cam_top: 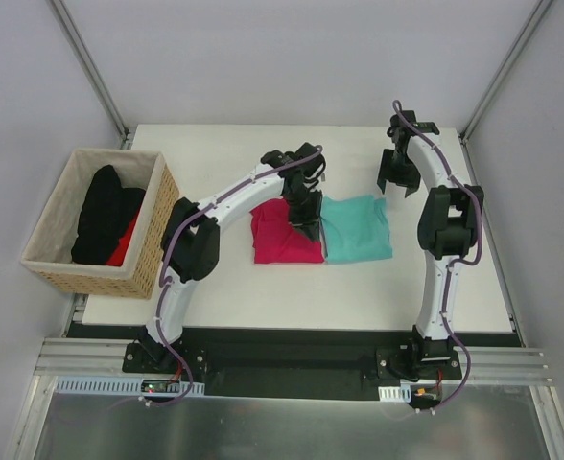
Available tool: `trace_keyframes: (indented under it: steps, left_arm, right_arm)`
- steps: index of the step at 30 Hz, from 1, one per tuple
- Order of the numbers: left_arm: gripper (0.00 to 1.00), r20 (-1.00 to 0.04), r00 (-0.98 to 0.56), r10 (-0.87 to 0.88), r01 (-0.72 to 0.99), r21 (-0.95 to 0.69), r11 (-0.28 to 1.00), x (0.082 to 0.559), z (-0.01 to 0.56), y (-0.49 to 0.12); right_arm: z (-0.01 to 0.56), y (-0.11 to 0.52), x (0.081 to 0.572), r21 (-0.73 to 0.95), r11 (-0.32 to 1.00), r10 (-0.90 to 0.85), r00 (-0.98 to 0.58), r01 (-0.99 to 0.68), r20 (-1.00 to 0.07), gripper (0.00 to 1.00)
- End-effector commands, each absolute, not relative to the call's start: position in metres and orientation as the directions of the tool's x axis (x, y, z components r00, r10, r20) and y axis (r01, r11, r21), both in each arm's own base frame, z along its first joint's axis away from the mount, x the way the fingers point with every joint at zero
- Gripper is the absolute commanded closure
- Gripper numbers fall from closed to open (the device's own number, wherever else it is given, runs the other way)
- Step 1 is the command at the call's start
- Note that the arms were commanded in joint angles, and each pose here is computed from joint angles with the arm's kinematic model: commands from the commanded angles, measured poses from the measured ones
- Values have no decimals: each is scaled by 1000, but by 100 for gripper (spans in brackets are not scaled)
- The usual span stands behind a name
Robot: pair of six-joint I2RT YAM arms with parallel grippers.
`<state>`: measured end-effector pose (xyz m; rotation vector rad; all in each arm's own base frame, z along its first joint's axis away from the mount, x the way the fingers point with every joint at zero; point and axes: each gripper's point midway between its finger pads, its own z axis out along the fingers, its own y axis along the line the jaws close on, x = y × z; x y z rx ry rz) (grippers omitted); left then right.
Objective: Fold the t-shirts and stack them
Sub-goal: Put the neatly folded tshirt into the corner of the board with both arms
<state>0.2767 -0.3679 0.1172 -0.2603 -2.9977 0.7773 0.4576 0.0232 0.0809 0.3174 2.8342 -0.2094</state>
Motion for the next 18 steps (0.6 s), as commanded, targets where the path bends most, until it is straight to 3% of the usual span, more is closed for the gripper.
trace_keyframes:
  steps: [1,18]
  left_arm:
    - [82,8,-985,173,143,-522,841,274,128,-380]
    - [84,1,-983,182,154,-529,835,276,130,-382]
  right_arm:
    - [106,32,468,-37,975,190,-917,217,-351,36]
    - [118,56,455,66,988,157,-919,143,-362,30]
